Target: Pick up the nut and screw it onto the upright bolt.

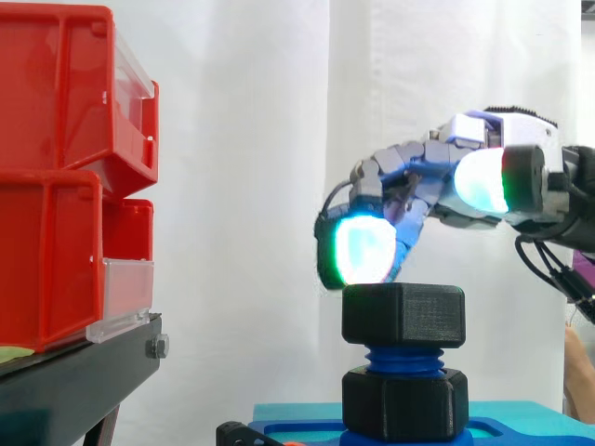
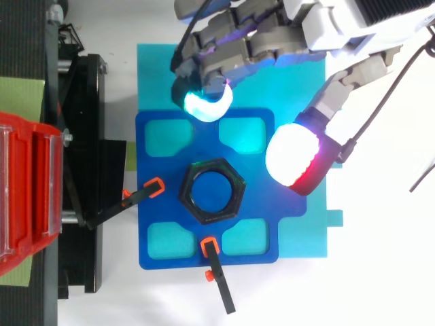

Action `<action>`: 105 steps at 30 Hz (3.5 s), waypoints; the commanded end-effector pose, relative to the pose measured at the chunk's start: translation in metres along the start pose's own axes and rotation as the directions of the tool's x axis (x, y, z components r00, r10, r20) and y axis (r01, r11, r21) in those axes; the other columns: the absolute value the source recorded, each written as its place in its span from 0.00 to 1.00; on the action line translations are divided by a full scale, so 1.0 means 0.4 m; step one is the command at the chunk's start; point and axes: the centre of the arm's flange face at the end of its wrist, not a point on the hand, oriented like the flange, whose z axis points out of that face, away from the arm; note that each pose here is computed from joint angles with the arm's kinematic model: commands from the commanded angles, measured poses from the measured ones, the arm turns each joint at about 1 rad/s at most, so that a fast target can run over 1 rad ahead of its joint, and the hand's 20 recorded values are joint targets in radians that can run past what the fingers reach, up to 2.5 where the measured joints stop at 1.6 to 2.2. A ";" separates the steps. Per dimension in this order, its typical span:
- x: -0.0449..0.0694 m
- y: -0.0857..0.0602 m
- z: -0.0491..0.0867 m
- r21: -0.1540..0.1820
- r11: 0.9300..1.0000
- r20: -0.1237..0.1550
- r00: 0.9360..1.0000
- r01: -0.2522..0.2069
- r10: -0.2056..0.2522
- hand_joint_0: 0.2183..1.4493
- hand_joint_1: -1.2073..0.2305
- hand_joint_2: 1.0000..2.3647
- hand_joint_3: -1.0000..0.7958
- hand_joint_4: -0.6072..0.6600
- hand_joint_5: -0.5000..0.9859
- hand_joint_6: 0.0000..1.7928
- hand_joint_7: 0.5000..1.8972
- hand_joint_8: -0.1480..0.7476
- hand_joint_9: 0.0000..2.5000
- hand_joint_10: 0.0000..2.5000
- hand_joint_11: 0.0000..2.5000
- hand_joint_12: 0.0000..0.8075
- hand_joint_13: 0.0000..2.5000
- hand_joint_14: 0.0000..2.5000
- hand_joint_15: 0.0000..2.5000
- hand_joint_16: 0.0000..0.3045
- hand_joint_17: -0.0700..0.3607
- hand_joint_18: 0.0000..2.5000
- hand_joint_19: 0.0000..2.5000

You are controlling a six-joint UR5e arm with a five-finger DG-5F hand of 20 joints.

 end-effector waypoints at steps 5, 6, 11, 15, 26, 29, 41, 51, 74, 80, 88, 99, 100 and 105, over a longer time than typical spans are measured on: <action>-0.005 0.019 0.028 -0.024 1.000 0.018 1.000 0.014 -0.014 0.25 0.72 0.00 0.28 0.63 0.27 0.28 0.17 0.39 0.38 0.00 0.00 0.24 0.27 0.00 0.00 0.07 0.28 0.17 0.02; -0.003 0.022 0.032 -0.026 1.000 0.019 1.000 0.014 -0.014 0.25 0.72 0.00 0.28 0.63 0.27 0.28 0.17 0.39 0.37 0.00 0.00 0.24 0.27 0.00 0.00 0.07 0.28 0.17 0.02; 0.007 0.052 0.060 -0.040 0.999 0.029 0.999 0.015 -0.014 0.25 0.73 0.00 0.28 0.63 0.27 0.28 0.16 0.38 0.36 0.00 0.00 0.24 0.26 0.00 0.00 0.08 0.29 0.16 0.02; 0.048 0.089 0.085 -0.030 1.000 0.033 0.999 0.003 -0.002 0.25 0.73 0.00 0.28 0.63 0.27 0.28 0.16 0.38 0.36 0.00 0.00 0.25 0.26 0.00 0.00 0.08 0.29 0.16 0.03; 0.087 0.126 0.103 -0.039 0.999 0.037 0.999 -0.004 0.005 0.25 0.73 0.00 0.28 0.64 0.27 0.28 0.17 0.39 0.35 0.00 0.00 0.25 0.26 0.00 0.00 0.08 0.29 0.16 0.02; 0.122 0.105 0.093 -0.038 0.999 0.029 1.000 -0.005 0.006 0.25 0.73 0.00 0.28 0.63 0.27 0.28 0.18 0.39 0.35 0.00 0.00 0.26 0.26 0.00 0.00 0.08 0.29 0.16 0.02; 0.121 0.099 0.090 -0.042 0.999 0.032 0.999 -0.001 0.002 0.25 0.73 0.00 0.28 0.64 0.28 0.28 0.21 0.40 0.35 0.00 0.00 0.26 0.26 0.00 0.00 0.08 0.28 0.16 0.03; 0.124 0.091 0.078 -0.031 0.999 0.014 1.000 -0.009 0.010 0.26 0.72 0.00 0.28 0.68 0.31 0.28 0.36 0.42 0.37 0.00 0.00 0.25 0.28 0.00 0.00 0.07 0.27 0.17 0.02; 0.094 0.021 0.016 -0.030 1.000 0.012 1.000 0.009 -0.009 0.27 0.68 0.00 0.28 0.57 0.38 0.34 0.46 0.42 0.54 0.00 0.00 0.15 0.39 0.00 0.00 0.03 0.21 0.29 0.05; 0.085 0.009 0.008 -0.030 0.999 0.022 1.000 0.017 -0.016 0.27 0.68 0.00 0.28 0.56 0.38 0.34 0.49 0.42 0.56 0.00 0.00 0.14 0.40 0.00 0.00 0.02 0.20 0.29 0.05; 0.070 0.004 0.012 -0.048 0.999 0.046 0.999 0.020 -0.017 0.27 0.70 0.00 0.28 0.63 0.33 0.28 0.47 0.43 0.49 0.00 0.01 0.20 0.36 0.00 0.00 0.04 0.23 0.24 0.04; 0.037 0.014 0.044 -0.082 0.997 0.071 0.997 -0.004 0.010 0.25 0.71 0.00 0.28 0.64 0.29 0.28 0.19 0.39 0.42 0.00 0.00 0.22 0.31 0.00 0.00 0.06 0.26 0.20 0.05; 0.034 0.015 0.048 -0.085 0.996 0.077 0.997 -0.008 0.014 0.25 0.72 0.00 0.28 0.64 0.29 0.28 0.18 0.39 0.42 0.00 0.00 0.22 0.31 0.00 0.00 0.06 0.26 0.20 0.05; 0.036 0.037 0.077 -0.104 0.995 0.112 0.994 0.000 0.012 0.25 0.73 0.00 0.28 0.64 0.28 0.28 0.17 0.39 0.41 0.00 0.00 0.22 0.29 0.00 0.00 0.07 0.27 0.19 0.05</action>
